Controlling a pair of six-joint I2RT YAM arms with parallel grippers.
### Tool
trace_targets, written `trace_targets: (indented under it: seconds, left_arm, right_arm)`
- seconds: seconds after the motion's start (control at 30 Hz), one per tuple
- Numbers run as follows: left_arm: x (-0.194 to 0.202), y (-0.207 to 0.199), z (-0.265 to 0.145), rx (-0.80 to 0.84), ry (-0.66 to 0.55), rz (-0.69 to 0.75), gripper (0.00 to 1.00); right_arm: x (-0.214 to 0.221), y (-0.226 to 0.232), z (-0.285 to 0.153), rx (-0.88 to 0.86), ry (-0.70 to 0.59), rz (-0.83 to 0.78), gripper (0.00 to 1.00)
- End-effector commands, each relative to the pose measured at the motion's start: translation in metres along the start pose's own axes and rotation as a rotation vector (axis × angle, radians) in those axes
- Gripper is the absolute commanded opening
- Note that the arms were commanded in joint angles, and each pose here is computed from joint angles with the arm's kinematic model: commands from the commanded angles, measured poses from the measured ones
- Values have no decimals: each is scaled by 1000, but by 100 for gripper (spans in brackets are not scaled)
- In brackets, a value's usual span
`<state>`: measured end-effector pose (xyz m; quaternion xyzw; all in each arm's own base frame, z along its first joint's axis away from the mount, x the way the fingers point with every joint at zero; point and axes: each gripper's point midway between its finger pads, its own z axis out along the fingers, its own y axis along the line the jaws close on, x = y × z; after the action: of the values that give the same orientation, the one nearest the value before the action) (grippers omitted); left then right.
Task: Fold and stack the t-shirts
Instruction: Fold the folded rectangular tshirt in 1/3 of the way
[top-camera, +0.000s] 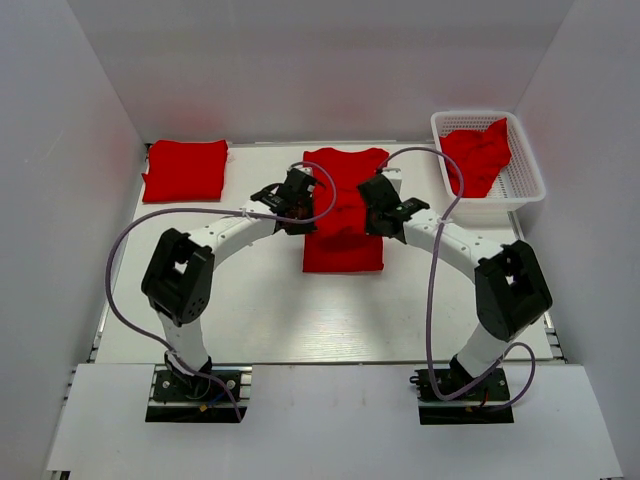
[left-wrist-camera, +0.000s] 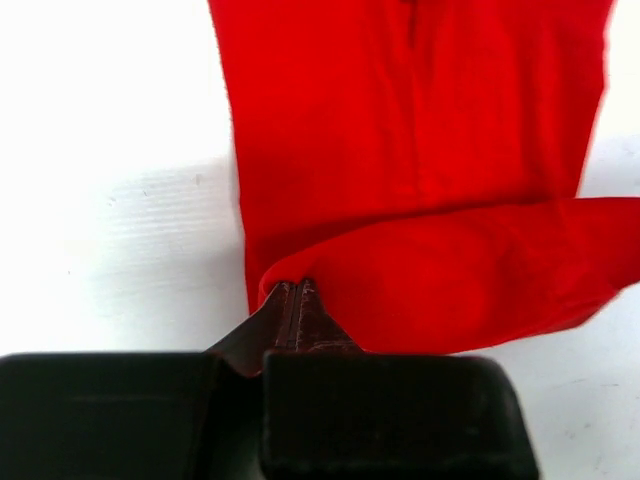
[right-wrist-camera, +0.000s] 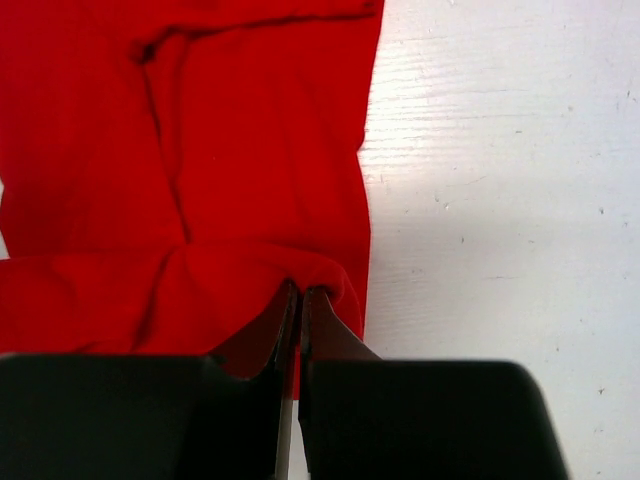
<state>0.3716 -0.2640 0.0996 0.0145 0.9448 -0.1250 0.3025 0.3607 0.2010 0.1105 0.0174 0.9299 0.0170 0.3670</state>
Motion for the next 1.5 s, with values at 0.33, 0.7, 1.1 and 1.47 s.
trace_targets:
  seconds: [0.33, 0.7, 1.1, 1.47]
  left_arm:
    - [-27, -4, 35, 98, 22, 16, 0]
    - [-33, 11, 48, 64, -1, -64, 0]
    - [-64, 12, 56, 82, -33, -168, 100]
    - [-132, 26, 11, 56, -202, -185, 100]
  right_arm:
    - [-25, 3, 39, -11, 27, 48, 0]
    - [-24, 0, 68, -6, 50, 91, 0]
    - [-52, 14, 94, -67, 35, 190, 60]
    - [-123, 10, 67, -113, -104, 179, 86]
